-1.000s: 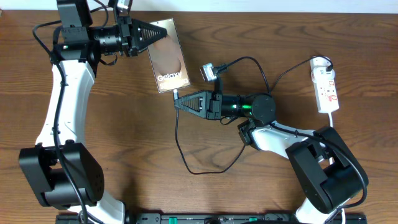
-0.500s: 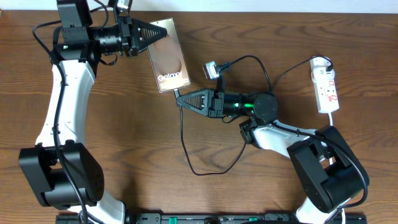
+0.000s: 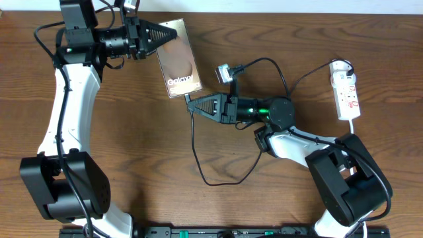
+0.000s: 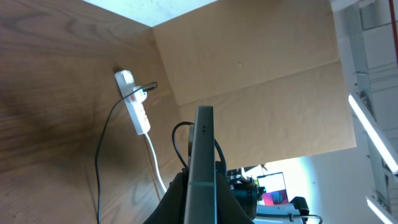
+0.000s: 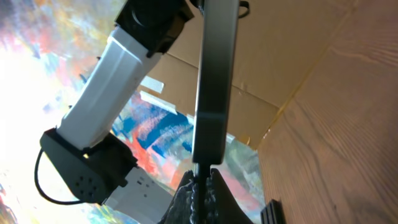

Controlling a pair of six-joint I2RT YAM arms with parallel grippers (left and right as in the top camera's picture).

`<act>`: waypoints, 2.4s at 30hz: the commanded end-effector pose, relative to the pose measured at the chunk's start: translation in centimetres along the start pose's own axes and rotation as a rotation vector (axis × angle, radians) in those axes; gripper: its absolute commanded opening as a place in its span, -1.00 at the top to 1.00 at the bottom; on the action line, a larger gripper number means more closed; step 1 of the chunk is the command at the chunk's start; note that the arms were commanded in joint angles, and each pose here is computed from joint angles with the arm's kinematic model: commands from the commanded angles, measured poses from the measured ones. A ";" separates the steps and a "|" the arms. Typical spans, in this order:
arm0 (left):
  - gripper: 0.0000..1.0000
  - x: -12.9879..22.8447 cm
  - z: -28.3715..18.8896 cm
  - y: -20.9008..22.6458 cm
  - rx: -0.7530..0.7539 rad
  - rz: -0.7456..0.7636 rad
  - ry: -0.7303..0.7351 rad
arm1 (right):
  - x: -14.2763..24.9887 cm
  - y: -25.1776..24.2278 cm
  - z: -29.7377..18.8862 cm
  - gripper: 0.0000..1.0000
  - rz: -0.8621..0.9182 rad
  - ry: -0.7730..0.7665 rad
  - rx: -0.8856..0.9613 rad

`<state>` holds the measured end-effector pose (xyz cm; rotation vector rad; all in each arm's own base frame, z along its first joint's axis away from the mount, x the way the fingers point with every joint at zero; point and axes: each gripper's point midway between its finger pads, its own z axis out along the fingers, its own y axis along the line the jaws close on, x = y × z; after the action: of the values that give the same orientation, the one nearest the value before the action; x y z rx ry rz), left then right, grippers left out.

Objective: Plug charger to phone and switch on socket

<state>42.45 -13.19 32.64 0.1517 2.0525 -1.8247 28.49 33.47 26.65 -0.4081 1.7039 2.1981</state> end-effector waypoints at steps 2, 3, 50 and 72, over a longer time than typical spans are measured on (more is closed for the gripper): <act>0.85 0.7 0.0 -2.3 0.055 0.040 0.041 | -4.4 1.5 0.5 0.98 -0.081 -0.134 -0.012; 0.86 0.7 0.0 -2.3 0.055 0.039 0.041 | -4.6 1.6 0.7 0.98 -0.083 -0.134 -0.012; 0.86 1.3 -0.4 5.5 -0.180 -0.082 -0.069 | -2.5 -11.9 -10.7 -0.62 0.096 0.040 0.455; 0.86 8.7 2.2 16.3 -0.496 -0.192 0.155 | -5.4 -12.7 -15.9 -0.98 -0.012 0.166 1.295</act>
<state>40.06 -14.47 15.44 -0.0807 2.6294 -1.3662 36.78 22.48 11.43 -0.1162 2.7721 1.0614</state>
